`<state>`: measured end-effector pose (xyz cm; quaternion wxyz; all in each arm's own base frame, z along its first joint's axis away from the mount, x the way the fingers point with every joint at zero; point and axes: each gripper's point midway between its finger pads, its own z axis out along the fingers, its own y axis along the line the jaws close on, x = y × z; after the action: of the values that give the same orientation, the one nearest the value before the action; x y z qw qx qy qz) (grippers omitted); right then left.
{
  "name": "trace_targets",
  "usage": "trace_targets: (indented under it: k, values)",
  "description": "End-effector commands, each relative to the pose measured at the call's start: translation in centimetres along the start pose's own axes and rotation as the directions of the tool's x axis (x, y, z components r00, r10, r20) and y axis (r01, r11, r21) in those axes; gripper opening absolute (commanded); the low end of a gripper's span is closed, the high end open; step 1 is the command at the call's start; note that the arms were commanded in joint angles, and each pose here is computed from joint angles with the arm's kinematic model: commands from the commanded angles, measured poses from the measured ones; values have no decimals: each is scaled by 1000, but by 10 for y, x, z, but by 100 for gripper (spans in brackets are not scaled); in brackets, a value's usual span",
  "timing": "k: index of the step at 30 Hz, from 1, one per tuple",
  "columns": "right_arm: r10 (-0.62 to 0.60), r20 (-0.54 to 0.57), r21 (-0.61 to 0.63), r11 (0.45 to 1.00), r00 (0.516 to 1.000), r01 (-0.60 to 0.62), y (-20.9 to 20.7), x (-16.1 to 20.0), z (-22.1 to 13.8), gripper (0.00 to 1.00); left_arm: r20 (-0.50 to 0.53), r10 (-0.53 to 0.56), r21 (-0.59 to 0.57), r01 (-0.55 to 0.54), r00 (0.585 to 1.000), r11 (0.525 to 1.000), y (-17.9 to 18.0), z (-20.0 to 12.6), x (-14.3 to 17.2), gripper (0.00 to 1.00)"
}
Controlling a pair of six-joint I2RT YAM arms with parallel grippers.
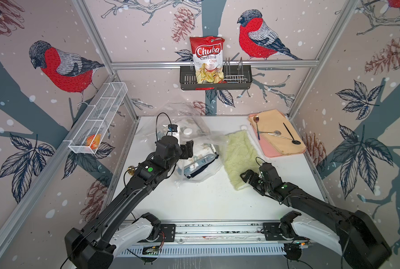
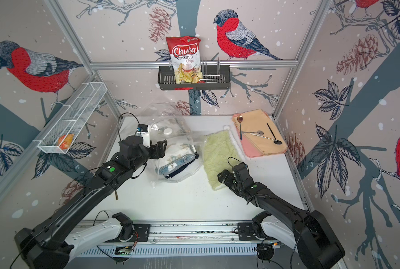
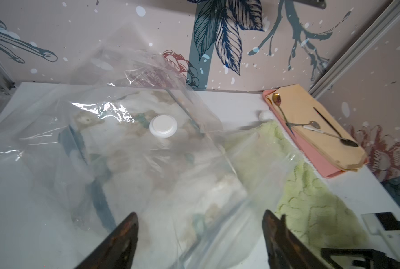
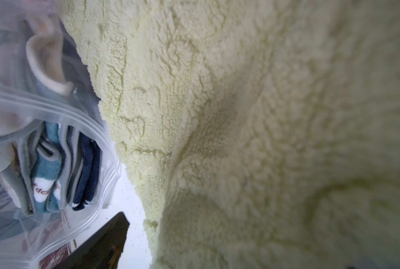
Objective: Take the blanket out of the vacuum bag
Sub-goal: Place the blanket at the center of the board.
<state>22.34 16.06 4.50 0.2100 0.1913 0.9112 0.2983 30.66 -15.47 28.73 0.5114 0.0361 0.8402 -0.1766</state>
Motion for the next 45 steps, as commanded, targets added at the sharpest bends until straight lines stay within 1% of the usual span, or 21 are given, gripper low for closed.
trace_targets:
  k: [1, 2, 3, 4, 5, 6, 9, 12, 13, 15, 17, 20, 22, 23, 26, 29, 32, 34, 37, 41, 45]
  values:
    - [33, -57, -36, 999, 998, -35, 3, 9, 0, 100, -2, -90, 158, 90, 996, 983, -26, -17, 0, 87]
    - [36, -60, -36, 999, 998, -38, 2, 10, 0, 100, 9, -101, 220, 97, 995, 971, -38, -25, -3, 79]
    - [39, -58, -35, 999, 998, -41, 1, 10, 0, 100, 11, -112, 276, 105, 994, 955, -51, -32, -5, 67]
    - [45, -57, -32, 998, 997, -47, -1, 10, 0, 100, -1, -118, 315, 113, 993, 942, -65, -34, -6, 48]
    - [55, -53, -33, 998, 997, -57, -3, 9, -1, 100, -27, -111, 358, 114, 993, 927, -83, -33, -2, 18]
    - [63, -46, -40, 997, 997, -65, -3, 9, -2, 100, -51, -91, 405, 104, 995, 909, -106, -31, 5, 0]
    - [89, -34, -56, 994, 995, -91, -6, 7, -3, 100, -143, -18, 493, 87, 990, 866, -165, -9, 51, 0]
    - [115, -30, -62, 991, 993, -117, -8, 7, -4, 100, -230, -44, 520, 161, 972, 839, -192, 16, 97, 0]
    - [122, -28, -67, 990, 992, -124, -8, 6, -4, 99, -239, -58, 502, 174, 969, 847, -192, 24, 109, 0]
    - [135, -22, -78, 988, 991, -136, -8, 6, -5, 98, -251, -55, 505, 179, 966, 844, -205, 32, 132, 0]
    - [141, -19, -88, 986, 990, -142, -7, 5, -5, 96, -258, -30, 474, 154, 966, 867, -213, 42, 151, 0]
    - [147, -22, -101, 984, 989, -149, -5, 6, -5, 95, -300, -10, 477, 159, 954, 864, -228, 57, 179, 0]
    - [152, -23, -101, 983, 988, -154, -6, 6, -5, 94, -326, -24, 433, 171, 945, 885, -226, 73, 198, 0]
    - [158, -23, -103, 982, 987, -159, -6, 7, -4, 93, -339, -47, 381, 182, 940, 907, -218, 82, 207, 0]
    - [170, -26, -109, 979, 985, -172, -8, 9, -4, 92, -327, -97, 299, 201, 940, 933, -204, 100, 224, 0]
    - [176, -31, -111, 978, 984, -178, -10, 11, -4, 92, -335, -85, 307, 194, 938, 932, -213, 118, 239, 0]
    - [176, -31, -109, 978, 984, -179, -10, 11, -5, 92, -314, -99, 337, 208, 944, 918, -219, 128, 245, 0]
    - [176, -34, -105, 978, 984, -178, -11, 12, -5, 92, -310, -103, 293, 198, 945, 935, -211, 137, 252, 0]
    - [178, -37, -97, 979, 983, -181, -14, 15, -7, 93, -343, -119, 231, 207, 932, 951, -192, 149, 269, 0]
    - [187, -43, -77, 979, 981, -190, -24, 22, -11, 94, -365, -154, 206, 241, 918, 948, -174, 158, 279, 0]
    - [202, -37, -59, 977, 979, -204, -35, 28, -16, 95, -397, -157, 207, 255, 904, 944, -172, 165, 284, 0]
